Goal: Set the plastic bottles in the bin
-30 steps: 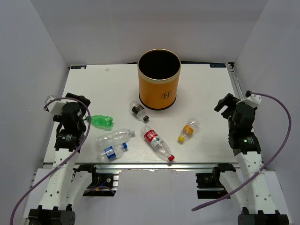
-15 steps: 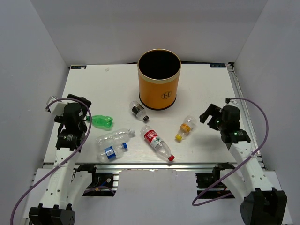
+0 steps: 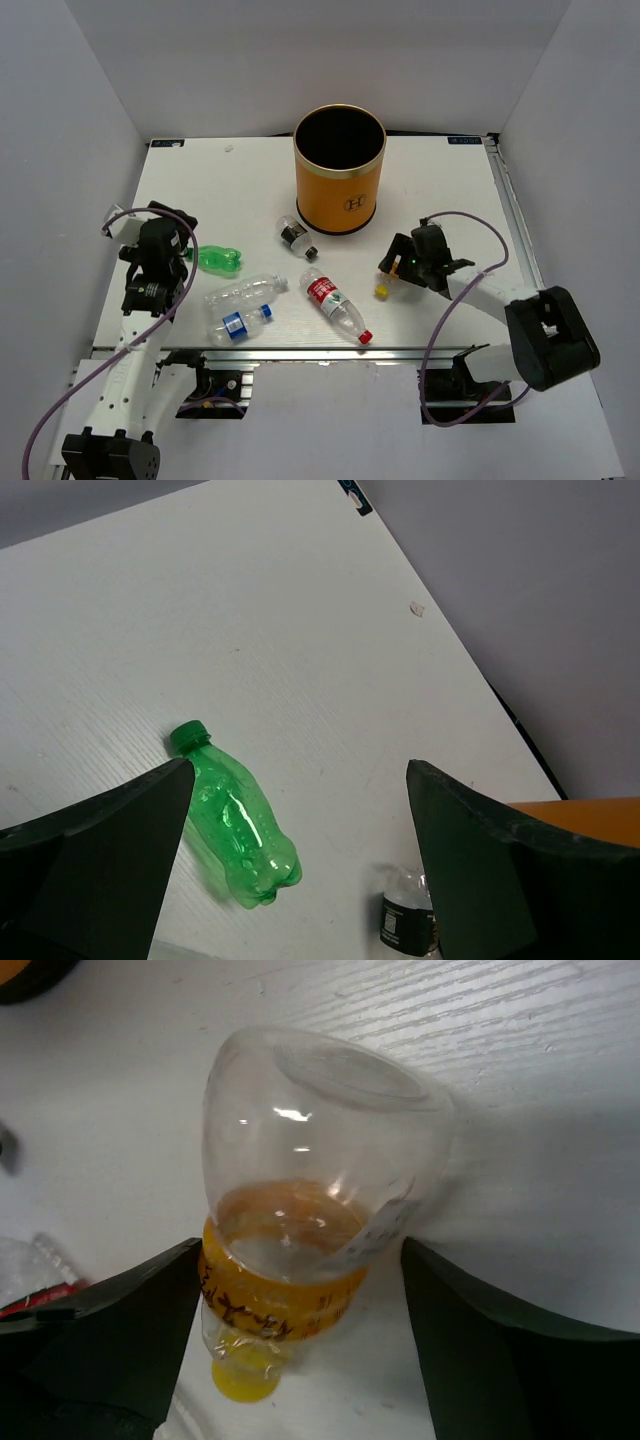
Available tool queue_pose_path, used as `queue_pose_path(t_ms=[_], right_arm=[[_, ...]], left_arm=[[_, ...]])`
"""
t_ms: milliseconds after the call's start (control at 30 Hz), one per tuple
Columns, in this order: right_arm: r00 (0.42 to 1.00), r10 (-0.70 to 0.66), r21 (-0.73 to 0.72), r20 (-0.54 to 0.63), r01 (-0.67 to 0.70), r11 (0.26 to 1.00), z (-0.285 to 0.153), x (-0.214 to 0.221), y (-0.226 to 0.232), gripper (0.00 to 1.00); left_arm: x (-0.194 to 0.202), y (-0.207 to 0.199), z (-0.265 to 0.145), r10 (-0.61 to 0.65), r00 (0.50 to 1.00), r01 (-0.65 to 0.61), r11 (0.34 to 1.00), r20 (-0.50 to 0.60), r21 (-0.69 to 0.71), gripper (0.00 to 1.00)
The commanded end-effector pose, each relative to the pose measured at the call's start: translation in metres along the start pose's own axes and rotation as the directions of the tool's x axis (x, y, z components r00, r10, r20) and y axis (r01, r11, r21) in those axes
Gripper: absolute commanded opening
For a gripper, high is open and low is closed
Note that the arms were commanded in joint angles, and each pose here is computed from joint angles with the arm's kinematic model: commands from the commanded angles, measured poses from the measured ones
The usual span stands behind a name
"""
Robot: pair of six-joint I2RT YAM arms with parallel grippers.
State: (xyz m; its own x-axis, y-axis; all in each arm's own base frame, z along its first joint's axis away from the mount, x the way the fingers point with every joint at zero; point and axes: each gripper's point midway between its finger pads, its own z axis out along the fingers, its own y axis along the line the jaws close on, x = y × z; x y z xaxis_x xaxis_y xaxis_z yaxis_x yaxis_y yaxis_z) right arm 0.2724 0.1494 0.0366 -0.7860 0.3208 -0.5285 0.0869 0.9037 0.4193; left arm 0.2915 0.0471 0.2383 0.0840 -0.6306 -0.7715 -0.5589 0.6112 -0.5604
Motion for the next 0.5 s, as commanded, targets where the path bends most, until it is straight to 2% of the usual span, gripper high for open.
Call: queue_pose_path(t_ms=[0, 100, 167, 233, 267, 333, 367, 433, 467], right_arm=[[0.993, 0.062, -0.042, 0.100, -0.059, 0.997, 0.019, -0.030, 0.024, 0.80], [0.994, 0.048, -0.073, 0.099, -0.041, 0.996, 0.028, -0.030, 0.036, 0.50], [0.987, 0.023, -0.099, 0.160, -0.007, 0.995, 0.017, -0.050, 0.047, 0.26], [0.963, -0.014, -0.053, 0.270, 0.029, 0.998, 0.000, -0.082, 0.049, 0.23], [0.922, -0.056, -0.068, 0.382, 0.088, 0.994, -0.029, -0.123, 0.070, 0.23], [0.869, -0.106, -0.029, 0.484, 0.137, 0.990, -0.064, -0.161, 0.081, 0.23], [0.801, -0.135, -0.036, 0.583, 0.191, 0.981, -0.101, -0.198, 0.103, 0.23], [0.738, -0.152, -0.069, 0.657, 0.260, 0.963, -0.137, -0.225, 0.129, 0.23], [0.682, -0.169, -0.076, 0.712, 0.314, 0.946, -0.163, -0.246, 0.148, 0.23]], left_arm=[[0.000, 0.005, -0.001, 0.001, 1.000, -0.001, 1.000, 0.005, -0.010, 0.98], [0.001, 0.007, -0.002, -0.012, 1.000, 0.013, 1.000, 0.011, -0.015, 0.98], [0.001, 0.008, -0.002, -0.016, 1.000, 0.016, 1.000, 0.010, -0.018, 0.98], [0.004, 0.005, -0.001, -0.028, 1.000, 0.028, 1.000, -0.008, -0.009, 0.98], [0.008, 0.006, 0.001, -0.022, 1.000, 0.022, 1.000, -0.019, -0.014, 0.98], [0.011, 0.008, 0.004, -0.023, 0.999, 0.022, 0.999, -0.027, -0.038, 0.98], [0.017, 0.014, 0.007, -0.019, 0.999, 0.015, 0.997, -0.048, -0.081, 0.98], [0.026, 0.025, 0.009, 0.000, 0.997, -0.012, 0.989, -0.083, -0.147, 0.98], [0.032, 0.026, 0.013, -0.017, 0.994, -0.002, 0.984, -0.104, -0.176, 0.98]])
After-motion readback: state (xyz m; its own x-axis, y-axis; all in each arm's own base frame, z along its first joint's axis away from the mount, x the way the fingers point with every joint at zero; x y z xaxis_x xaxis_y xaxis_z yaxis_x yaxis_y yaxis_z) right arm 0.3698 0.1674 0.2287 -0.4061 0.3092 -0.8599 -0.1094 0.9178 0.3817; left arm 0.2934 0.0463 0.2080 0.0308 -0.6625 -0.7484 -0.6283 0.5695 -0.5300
